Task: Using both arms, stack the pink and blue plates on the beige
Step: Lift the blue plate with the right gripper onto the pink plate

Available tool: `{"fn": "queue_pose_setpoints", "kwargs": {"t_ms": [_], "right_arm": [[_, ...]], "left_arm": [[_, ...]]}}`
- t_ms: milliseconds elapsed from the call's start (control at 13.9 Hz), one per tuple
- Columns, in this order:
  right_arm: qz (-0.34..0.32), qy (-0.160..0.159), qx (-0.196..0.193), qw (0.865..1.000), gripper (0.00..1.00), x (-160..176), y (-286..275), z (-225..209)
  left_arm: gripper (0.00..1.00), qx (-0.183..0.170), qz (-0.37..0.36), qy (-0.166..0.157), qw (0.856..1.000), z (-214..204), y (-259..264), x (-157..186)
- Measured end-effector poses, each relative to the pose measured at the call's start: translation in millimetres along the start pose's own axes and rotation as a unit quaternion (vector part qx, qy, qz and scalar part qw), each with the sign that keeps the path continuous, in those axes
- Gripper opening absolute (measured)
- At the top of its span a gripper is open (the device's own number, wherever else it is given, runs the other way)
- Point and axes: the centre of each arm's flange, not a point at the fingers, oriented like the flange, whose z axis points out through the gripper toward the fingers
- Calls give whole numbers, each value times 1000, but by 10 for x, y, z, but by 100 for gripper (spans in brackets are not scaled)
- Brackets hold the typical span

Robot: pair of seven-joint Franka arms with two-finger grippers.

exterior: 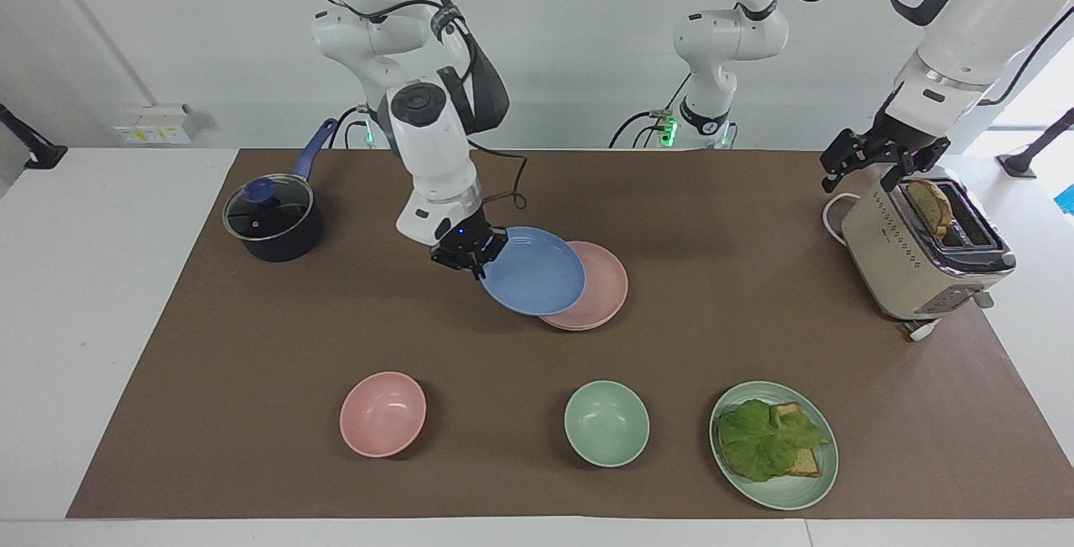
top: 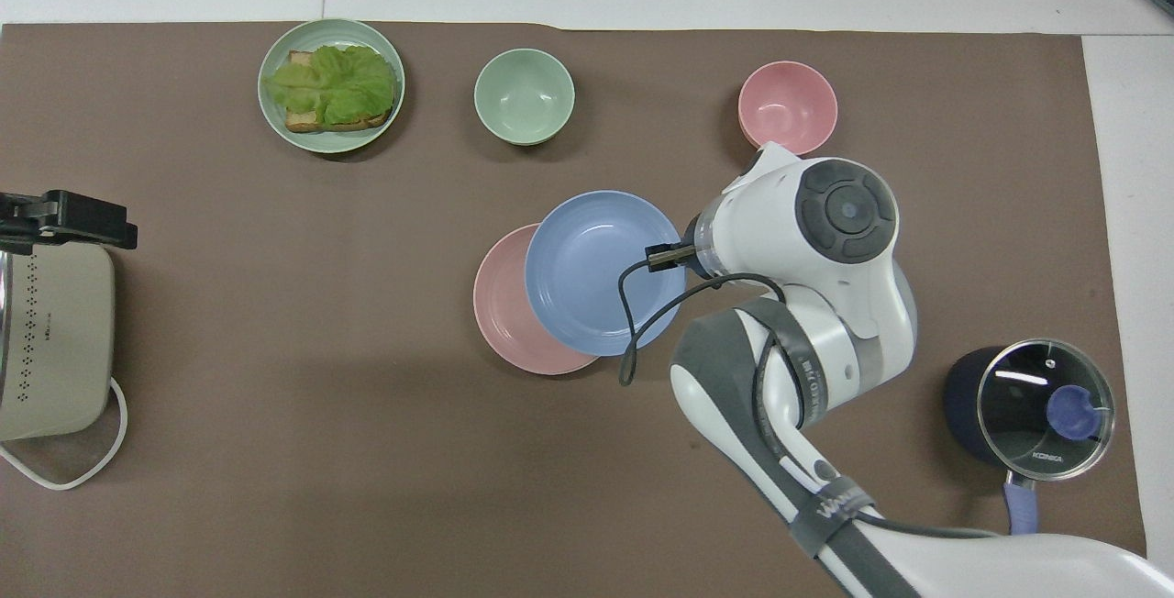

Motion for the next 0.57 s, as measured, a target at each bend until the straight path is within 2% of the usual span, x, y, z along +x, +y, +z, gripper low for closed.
{"fn": "queue_pose_setpoints", "kwargs": {"t_ms": [215,574], "right_arm": [[12,-9,5,1000,5,-70,-268,269],[13,-21,4,1000,5,-93,-273,452]], "left_arm": [[100,0,0,0,1000,0,0,0],[100,0,0,0,1000,0,0,0]]}}
